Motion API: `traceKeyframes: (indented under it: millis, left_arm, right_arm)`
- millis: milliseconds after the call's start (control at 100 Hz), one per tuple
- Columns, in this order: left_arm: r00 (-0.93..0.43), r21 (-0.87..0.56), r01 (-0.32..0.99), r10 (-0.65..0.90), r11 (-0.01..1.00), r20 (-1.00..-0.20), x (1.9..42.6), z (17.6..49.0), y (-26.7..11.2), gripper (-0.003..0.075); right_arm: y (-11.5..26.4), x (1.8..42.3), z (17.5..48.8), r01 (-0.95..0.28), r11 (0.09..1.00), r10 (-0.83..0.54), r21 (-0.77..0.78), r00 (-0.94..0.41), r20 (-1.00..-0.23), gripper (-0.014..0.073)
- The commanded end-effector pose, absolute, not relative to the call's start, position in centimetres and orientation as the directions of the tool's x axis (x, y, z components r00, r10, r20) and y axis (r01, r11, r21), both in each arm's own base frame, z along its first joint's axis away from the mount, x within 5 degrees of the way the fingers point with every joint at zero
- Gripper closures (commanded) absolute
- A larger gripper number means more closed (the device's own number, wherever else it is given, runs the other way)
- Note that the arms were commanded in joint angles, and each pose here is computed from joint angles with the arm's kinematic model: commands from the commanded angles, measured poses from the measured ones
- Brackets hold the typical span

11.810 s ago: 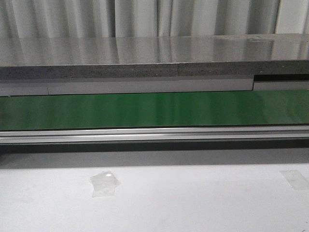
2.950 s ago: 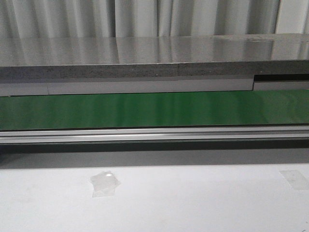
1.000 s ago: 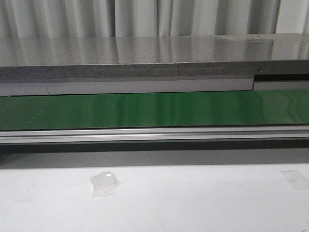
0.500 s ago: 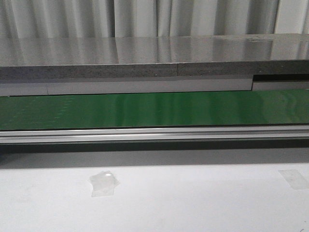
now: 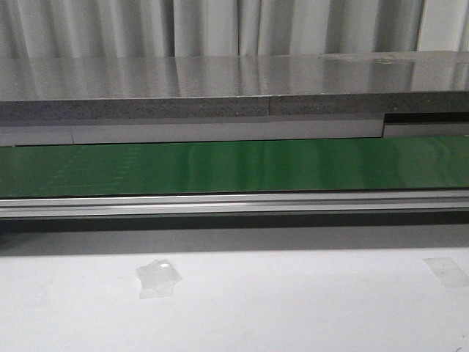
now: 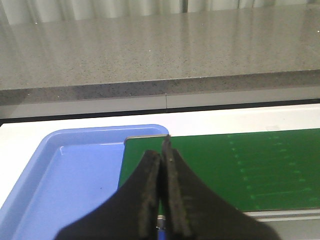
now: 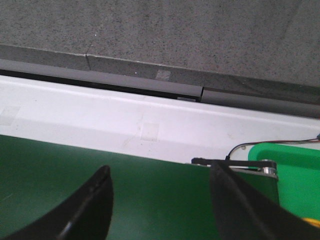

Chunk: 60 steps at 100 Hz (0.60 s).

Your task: Move button from left to right

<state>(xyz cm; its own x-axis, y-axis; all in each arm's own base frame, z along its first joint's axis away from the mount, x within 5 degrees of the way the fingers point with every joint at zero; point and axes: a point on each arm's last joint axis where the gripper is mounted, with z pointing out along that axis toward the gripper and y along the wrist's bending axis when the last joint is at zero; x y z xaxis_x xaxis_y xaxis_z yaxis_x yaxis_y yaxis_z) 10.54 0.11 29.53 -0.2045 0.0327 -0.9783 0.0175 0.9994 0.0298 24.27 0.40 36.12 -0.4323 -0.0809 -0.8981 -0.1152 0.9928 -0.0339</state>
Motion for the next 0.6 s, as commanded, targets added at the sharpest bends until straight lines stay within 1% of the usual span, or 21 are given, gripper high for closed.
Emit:
traceKeyframes:
  millis: [0, 330, 550, 590]
  left_arm:
    - [-0.120, 0.019, -0.015, 0.017, 1.000, -0.993, 10.6, 31.0, 0.3, 0.0740]
    - [-0.120, 0.019, -0.015, 0.017, 1.000, -0.993, 10.6, 31.0, 0.3, 0.0740]
    - [-0.120, 0.019, -0.015, 0.017, 1.000, -0.993, 10.6, 31.0, 0.3, 0.0740]
    - [-0.120, 0.019, -0.015, 0.017, 1.000, -0.993, 10.6, 31.0, 0.3, 0.0740]
  right_arm:
    - [0.4, 21.8, 37.2, -0.090, 0.995, -0.074, -0.048, -0.307, -0.949, 0.0160]
    - [0.5, 12.8, 33.4, -0.071, 0.996, -0.066, -0.053, -0.197, -0.978, 0.0160]
    - [0.7, 9.2, 31.7, -0.088, 0.995, -0.053, -0.040, -0.160, -0.986, 0.0164]
    - [0.8, 8.8, 31.7, -0.092, 0.995, -0.050, -0.036, -0.154, -0.987, 0.0178]
